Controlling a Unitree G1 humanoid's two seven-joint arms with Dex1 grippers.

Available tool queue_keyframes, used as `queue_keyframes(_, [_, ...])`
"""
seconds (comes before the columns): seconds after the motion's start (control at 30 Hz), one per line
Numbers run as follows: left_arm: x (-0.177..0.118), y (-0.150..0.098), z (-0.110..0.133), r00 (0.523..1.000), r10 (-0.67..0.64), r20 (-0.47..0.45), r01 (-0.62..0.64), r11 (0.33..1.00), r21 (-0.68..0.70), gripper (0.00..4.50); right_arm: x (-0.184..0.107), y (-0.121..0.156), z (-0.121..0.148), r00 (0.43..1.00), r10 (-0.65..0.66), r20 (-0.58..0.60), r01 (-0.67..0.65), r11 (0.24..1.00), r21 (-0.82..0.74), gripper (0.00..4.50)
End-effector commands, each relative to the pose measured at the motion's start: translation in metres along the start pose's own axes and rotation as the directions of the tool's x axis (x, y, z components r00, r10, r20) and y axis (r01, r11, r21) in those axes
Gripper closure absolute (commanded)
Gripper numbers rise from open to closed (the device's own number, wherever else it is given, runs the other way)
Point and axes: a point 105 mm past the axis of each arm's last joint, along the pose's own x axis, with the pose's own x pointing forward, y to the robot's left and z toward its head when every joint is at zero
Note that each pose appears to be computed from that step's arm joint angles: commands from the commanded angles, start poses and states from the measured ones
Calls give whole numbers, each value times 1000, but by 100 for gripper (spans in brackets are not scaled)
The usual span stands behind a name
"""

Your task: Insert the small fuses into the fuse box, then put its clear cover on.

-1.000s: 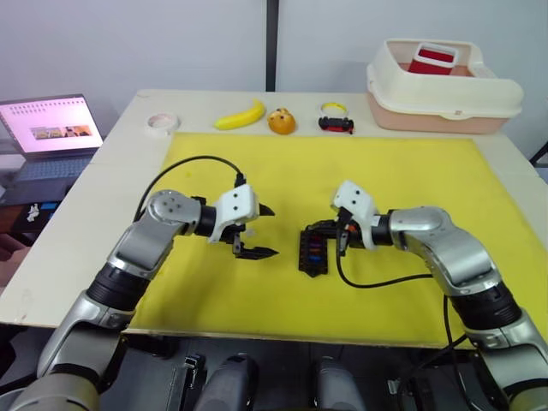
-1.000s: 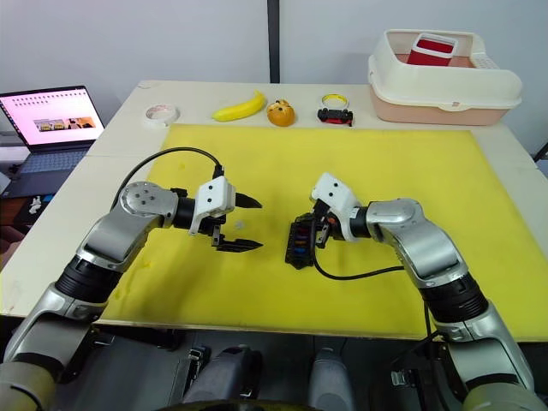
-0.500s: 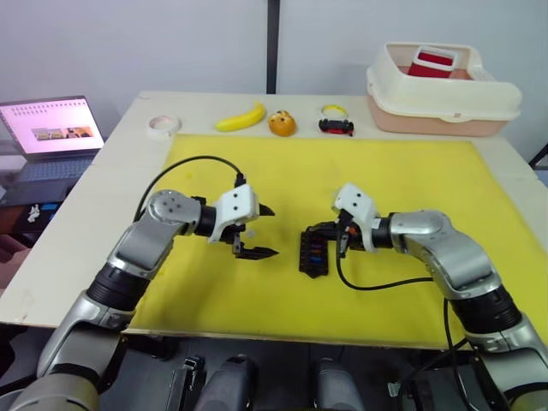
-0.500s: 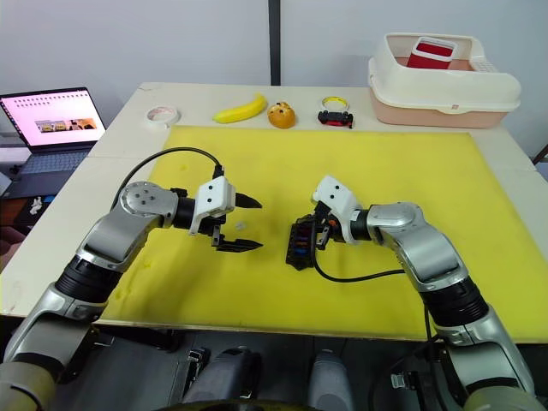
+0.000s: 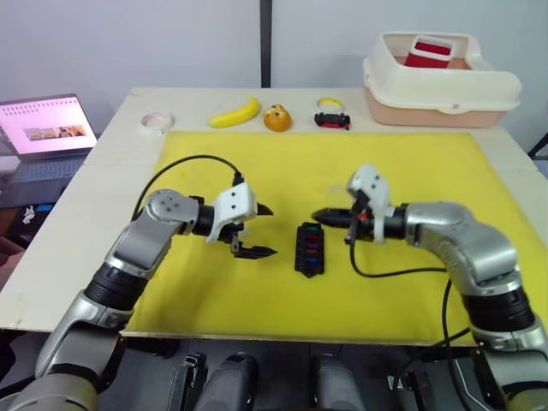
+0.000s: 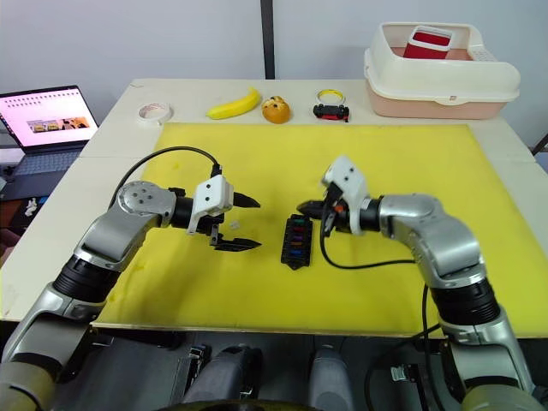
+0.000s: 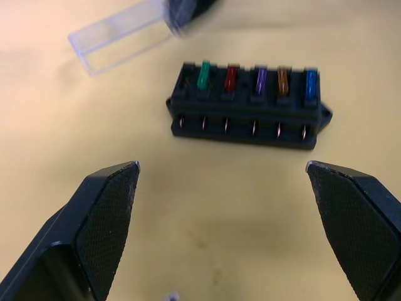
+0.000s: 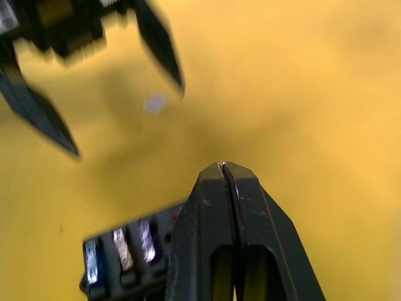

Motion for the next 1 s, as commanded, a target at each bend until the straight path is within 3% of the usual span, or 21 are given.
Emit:
queue_keyframes(0.03, [-21, 7, 19, 998, 36, 52, -37, 999, 11, 0, -19, 2, 20, 1000, -11, 26, 14, 995, -97, 447])
queue_keyframes(0.3, [-79, 11, -3, 993, 96, -72, -102, 991, -86, 0, -65, 0, -4, 981, -61, -185, 4, 955, -297, 447])
queue_keyframes(0.4, [-106, 12, -19, 982, 125, -139, -144, 980, -136, 0, -85, -7, -18, 958, -97, -269, 5, 947, -322, 364])
queue_keyframes(0.63, [-152, 14, -47, 947, 180, -265, -231, 956, -178, 0, -126, -22, -40, 910, -171, -379, 38, 941, -335, 17])
queue_keyframes(0.83, [-155, 16, -52, 947, 177, -268, -229, 956, -181, 0, -132, -24, -42, 907, -198, -373, 60, 935, -350, 7])
queue_keyframes(0.97, [-128, 17, -46, 977, 107, -187, -148, 963, -224, 0, -113, -15, -25, 942, -143, -304, 30, 937, -349, 7])
queue_keyframes(1.0, [-116, 15, -42, 990, 56, -129, -92, 953, -287, 0, -105, -10, -18, 954, -111, -278, 6, 936, -353, 7])
